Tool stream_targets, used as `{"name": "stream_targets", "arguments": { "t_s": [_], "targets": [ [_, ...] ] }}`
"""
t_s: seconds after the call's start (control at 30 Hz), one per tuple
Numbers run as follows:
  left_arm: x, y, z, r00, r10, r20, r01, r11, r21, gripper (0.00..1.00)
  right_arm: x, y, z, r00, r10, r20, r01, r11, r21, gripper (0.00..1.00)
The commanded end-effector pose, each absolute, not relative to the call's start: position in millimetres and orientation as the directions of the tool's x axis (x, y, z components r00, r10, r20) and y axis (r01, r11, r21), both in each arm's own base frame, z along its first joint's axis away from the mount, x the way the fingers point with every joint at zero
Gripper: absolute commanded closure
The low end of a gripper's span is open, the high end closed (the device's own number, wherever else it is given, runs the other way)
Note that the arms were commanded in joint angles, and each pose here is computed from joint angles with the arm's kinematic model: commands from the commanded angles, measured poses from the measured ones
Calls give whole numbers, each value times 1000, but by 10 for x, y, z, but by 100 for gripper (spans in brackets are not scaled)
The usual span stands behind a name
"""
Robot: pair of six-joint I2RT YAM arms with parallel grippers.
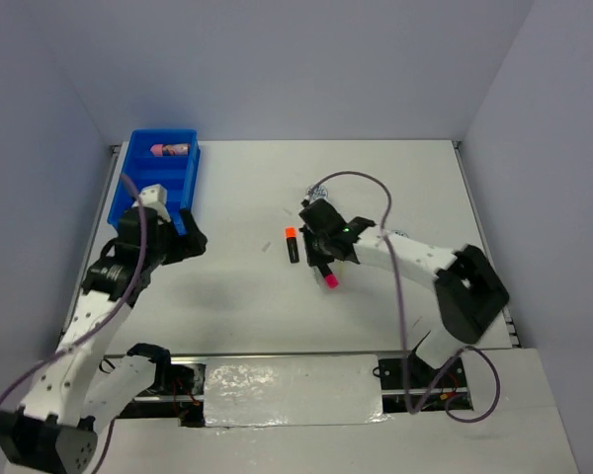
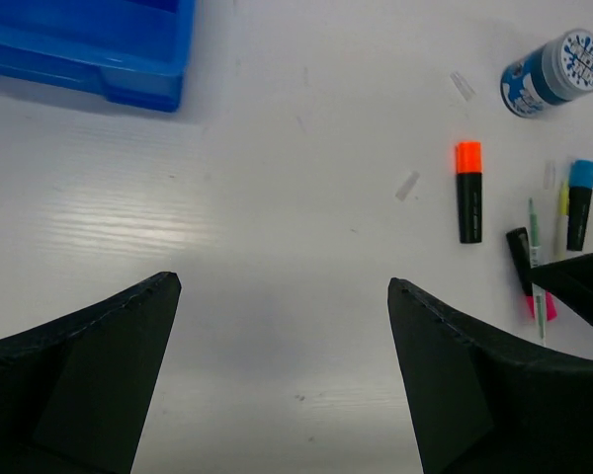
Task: Sort the stationery into containers
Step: Pick up the pen from the center of the board, then close the pen cap on the pen.
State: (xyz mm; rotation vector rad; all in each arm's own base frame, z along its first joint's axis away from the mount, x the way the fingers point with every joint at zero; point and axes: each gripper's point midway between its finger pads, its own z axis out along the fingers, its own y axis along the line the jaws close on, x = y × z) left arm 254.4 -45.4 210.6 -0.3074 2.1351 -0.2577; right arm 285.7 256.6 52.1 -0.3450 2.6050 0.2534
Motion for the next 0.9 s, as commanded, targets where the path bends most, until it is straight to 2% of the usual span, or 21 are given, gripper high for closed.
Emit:
{"name": "stream_targets", "arguments": {
  "t_s": [0.0, 0.1, 0.2, 0.23, 0.33, 0.47, 0.57, 0.67, 0.87],
  "targets": [
    [2786, -970, 2027, -583, -343, -737, -12, 910, -414, 1, 2834, 2643, 1546, -720, -44, -693, -317, 909, 271, 100],
    [3007, -1382, 1710, -666, -273, -694, -19, 937, -350, 1, 2645, 2491, 1918, -668, -5, -744, -349, 885, 308, 100],
    [3207, -1748, 1680, -697, -194, -691, 56, 945, -321, 1, 2509, 2272, 2101, -645, 11, -764, -333, 896, 295, 100],
    [3301, -1825, 1455, -739, -138, -659, 70, 958, -279, 1, 2473, 2200, 2099, -641, 14, -767, -325, 901, 287, 100],
    [3550, -2000, 1270, -779, -33, -627, 139, 965, -222, 4, 2339, 1976, 2185, -612, 41, -790, -305, 909, 284, 100],
    [3779, -2131, 1102, -799, 85, -595, 218, 964, -155, 11, 2176, 1823, 2269, -588, 58, -807, -319, 900, 297, 100],
    [3882, -2185, 1020, -813, 134, -567, 246, 961, -124, 25, 2095, 1778, 2298, -577, 65, -814, -334, 891, 308, 100],
    [3863, -2228, 922, -823, 160, -545, 275, 952, -136, 33, 2069, 1757, 2287, -576, 61, -815, -341, 888, 307, 100],
    [3796, -2201, 676, -857, 197, -476, 283, 952, -114, 38, 2082, 1813, 2221, -586, 36, -810, -361, 883, 300, 100]
  ]
}}
